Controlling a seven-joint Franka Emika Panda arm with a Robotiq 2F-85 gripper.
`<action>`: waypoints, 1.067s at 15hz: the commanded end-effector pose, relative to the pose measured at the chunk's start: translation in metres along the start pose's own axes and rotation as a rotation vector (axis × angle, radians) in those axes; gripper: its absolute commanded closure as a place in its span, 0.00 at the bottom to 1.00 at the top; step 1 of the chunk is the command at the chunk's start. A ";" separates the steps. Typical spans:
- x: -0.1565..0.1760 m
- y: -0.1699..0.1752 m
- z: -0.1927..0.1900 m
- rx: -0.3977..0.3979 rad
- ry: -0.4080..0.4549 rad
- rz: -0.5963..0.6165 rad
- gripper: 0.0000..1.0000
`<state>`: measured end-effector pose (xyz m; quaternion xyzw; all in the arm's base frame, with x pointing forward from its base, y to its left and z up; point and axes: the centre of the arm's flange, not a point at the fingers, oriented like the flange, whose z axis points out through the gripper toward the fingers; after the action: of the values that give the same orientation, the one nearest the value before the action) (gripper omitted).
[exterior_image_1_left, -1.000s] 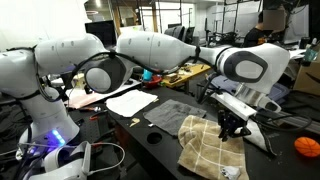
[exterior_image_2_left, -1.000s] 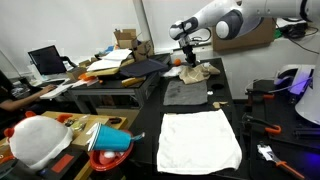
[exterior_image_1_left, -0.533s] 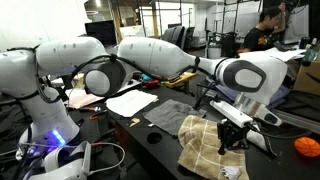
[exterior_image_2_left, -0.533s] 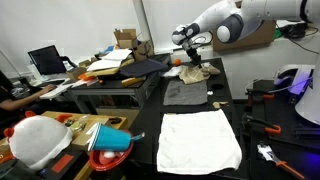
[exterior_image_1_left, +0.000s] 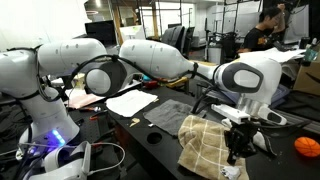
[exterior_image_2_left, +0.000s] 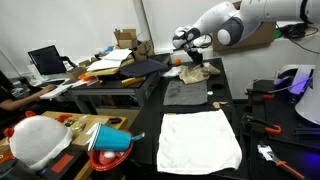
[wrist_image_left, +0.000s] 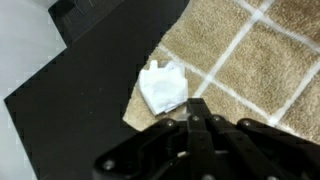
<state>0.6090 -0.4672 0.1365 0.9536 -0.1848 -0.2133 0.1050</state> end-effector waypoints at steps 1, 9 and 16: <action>-0.019 -0.014 0.005 -0.080 0.034 0.071 1.00; 0.009 -0.022 0.038 -0.102 0.107 0.127 1.00; 0.011 -0.012 0.040 -0.215 0.168 0.224 1.00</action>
<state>0.6263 -0.4696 0.1181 0.9365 -0.2418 -0.1539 0.2018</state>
